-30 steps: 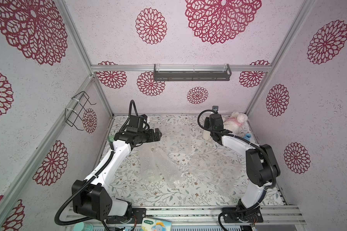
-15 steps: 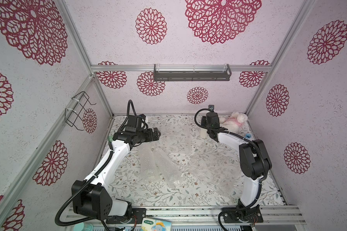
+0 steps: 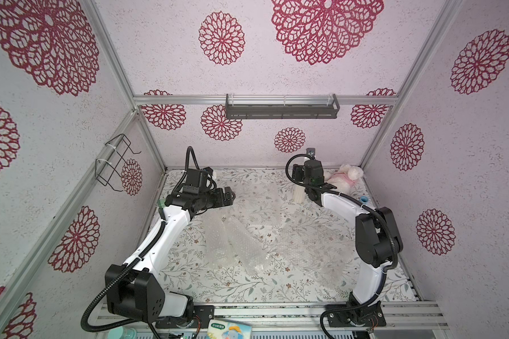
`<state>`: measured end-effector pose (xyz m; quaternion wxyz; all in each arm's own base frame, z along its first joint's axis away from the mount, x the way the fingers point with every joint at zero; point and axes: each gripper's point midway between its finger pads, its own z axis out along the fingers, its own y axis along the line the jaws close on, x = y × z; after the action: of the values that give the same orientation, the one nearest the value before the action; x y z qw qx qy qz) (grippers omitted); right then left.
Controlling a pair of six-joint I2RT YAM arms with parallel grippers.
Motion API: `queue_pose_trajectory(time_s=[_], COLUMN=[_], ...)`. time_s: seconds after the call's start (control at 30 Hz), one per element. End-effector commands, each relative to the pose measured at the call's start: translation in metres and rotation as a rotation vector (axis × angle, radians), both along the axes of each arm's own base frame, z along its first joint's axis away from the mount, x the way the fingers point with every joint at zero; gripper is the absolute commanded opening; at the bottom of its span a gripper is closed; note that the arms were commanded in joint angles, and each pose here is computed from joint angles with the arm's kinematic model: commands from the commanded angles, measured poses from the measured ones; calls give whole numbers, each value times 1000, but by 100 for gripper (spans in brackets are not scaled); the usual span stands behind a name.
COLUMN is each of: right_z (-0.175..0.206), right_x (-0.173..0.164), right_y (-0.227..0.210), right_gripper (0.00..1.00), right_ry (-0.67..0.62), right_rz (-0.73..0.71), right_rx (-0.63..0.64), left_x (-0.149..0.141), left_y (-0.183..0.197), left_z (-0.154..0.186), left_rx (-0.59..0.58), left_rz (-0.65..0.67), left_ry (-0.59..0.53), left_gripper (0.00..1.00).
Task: Unwrap the vase from the bubble wrap
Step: Place the vase at the center of the board, then adjust the bubble wrap at the center of the board.
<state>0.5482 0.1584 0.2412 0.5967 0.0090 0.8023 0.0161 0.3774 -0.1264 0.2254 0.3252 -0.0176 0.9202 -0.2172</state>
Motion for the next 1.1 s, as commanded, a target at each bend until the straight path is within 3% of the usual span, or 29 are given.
queue_pose_trajectory(time_s=[0.0, 0.17, 0.3, 0.53, 0.73, 1.07], right_z=[83, 113, 116, 48, -10, -61], right_x=[-21, -74, -135, -208, -237, -270], right_y=[-1, 13, 42, 103, 139, 160], right_gripper=[79, 79, 78, 73, 72, 72], right_ry=[-137, -172, -173, -2, 150, 298], right_rz=[4, 32, 140, 380, 479, 579], right_rx=[20, -2, 47, 194, 144, 166], left_x=[2, 4, 4, -4, -28, -72], left_y=[5, 10, 15, 22, 30, 32], left_z=[3, -1, -7, -28, -35, -50], left_rx=[-5, -12, -7, 20, 25, 34], left_rz=[16, 54, 93, 184, 243, 300], left_ry=[-17, 1, 23, 147, 185, 225], left_gripper=[97, 97, 98, 99, 96, 95])
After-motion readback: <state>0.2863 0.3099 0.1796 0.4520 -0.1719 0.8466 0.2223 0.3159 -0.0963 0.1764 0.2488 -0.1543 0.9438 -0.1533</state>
